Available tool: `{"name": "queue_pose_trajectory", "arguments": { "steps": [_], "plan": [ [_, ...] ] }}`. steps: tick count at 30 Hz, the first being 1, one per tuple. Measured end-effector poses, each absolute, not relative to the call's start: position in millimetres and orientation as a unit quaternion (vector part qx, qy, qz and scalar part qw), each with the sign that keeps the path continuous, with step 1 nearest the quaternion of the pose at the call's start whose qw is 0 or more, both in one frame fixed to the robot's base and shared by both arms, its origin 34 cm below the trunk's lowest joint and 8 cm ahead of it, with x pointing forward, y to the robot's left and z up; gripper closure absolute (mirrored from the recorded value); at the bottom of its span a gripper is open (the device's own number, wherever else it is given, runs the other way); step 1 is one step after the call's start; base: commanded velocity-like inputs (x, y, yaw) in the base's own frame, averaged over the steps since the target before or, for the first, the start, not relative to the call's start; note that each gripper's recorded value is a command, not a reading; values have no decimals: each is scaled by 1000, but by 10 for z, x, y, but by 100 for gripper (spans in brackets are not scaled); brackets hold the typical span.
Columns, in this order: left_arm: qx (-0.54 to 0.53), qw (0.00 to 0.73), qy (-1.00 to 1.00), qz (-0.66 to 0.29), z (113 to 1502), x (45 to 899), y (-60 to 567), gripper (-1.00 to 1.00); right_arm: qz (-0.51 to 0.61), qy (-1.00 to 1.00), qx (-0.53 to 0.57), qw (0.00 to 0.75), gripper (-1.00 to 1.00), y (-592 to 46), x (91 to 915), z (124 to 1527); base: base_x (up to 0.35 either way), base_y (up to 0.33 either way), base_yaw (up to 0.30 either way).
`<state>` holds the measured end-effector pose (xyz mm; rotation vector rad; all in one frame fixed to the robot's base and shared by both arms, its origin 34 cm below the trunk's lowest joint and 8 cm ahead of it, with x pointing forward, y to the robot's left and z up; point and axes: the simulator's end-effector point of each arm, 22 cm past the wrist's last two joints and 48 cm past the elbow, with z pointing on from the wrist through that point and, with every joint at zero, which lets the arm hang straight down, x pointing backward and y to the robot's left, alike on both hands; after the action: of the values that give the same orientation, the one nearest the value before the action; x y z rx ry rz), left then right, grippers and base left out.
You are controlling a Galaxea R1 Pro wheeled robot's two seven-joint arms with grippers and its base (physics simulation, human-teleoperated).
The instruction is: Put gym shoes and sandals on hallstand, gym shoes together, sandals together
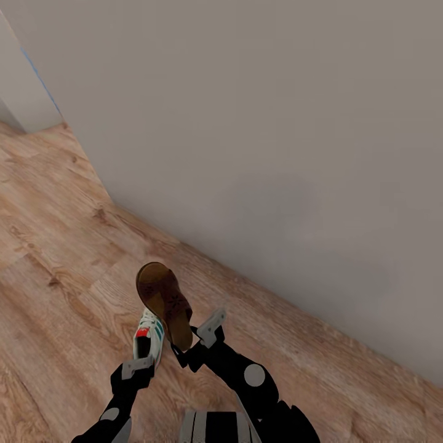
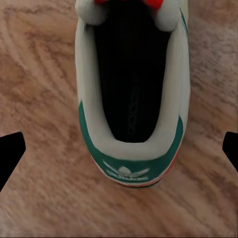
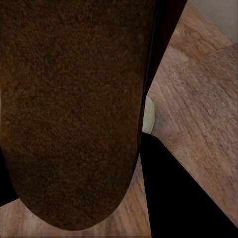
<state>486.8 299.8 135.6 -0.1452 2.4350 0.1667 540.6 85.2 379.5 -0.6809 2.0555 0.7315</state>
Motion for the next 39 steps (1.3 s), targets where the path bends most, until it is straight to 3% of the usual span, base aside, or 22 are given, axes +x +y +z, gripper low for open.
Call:
{"name": "queue_pose_trajectory", "arguments": {
  "steps": [39],
  "plan": [
    [-52,302,950,67,1013,4521,2999,-100,303,835,-258,380,100,853,5286,3400,31,0,0]
  ]
}}
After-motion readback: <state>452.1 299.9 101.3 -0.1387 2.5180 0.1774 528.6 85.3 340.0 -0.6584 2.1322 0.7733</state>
